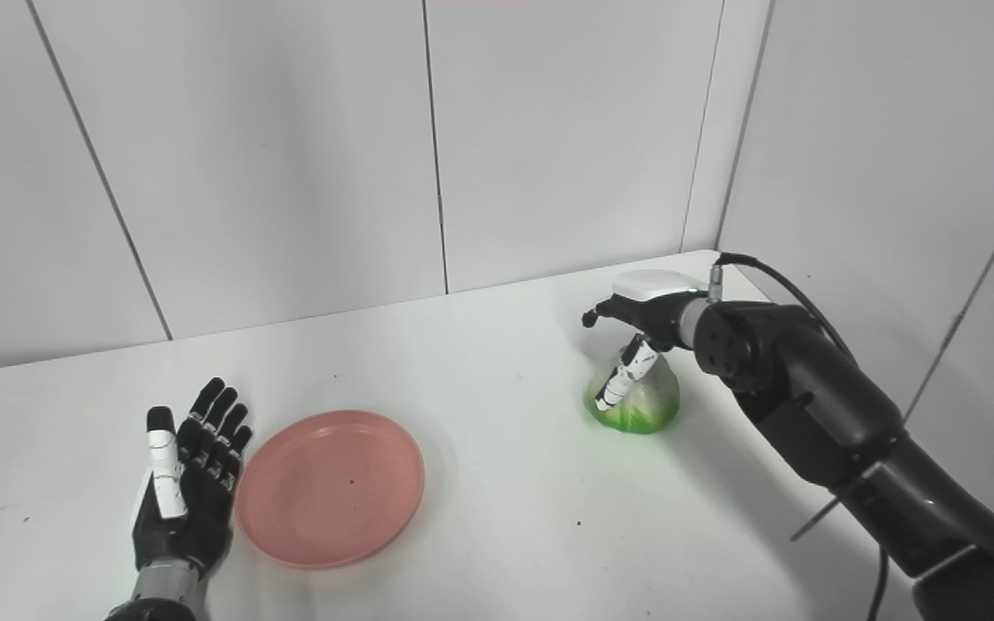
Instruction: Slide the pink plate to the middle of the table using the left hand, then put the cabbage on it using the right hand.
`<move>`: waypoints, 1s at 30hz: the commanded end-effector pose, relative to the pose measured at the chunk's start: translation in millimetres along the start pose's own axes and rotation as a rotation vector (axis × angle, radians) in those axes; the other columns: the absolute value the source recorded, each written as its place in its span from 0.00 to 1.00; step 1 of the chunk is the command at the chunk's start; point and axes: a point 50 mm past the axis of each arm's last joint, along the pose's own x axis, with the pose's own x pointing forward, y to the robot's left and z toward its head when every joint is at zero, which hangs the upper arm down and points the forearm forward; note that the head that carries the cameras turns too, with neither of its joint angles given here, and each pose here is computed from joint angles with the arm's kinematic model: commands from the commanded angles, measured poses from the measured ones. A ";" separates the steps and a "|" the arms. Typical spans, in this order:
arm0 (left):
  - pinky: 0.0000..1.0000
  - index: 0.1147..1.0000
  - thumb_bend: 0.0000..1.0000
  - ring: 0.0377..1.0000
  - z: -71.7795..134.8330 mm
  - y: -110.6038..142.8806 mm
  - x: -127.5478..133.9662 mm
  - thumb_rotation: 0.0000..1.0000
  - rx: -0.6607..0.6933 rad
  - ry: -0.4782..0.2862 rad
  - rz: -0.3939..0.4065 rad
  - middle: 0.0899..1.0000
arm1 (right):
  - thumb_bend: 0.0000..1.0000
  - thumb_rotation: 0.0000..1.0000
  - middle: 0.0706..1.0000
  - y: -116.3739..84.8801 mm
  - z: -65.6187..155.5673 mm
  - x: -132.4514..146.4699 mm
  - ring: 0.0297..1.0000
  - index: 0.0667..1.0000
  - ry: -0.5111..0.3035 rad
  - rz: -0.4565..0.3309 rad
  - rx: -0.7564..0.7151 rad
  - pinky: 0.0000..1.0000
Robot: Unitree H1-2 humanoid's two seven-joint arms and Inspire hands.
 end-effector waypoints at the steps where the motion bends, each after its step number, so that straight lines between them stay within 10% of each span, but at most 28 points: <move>1: 1.00 0.84 0.87 0.96 -1.8 -0.6 -1.4 0.88 -0.004 0.010 0.012 0.93 | 1.00 0.37 0.93 -30.8 0.0 -5.3 0.90 0.83 -0.001 -0.068 -0.028 0.73; 30: 0.95 0.79 0.89 0.94 -1.6 2.7 -4.9 0.85 0.000 0.008 0.013 0.92 | 1.00 0.45 0.96 -5.7 -18.3 11.8 0.96 0.78 0.114 0.153 -0.092 0.80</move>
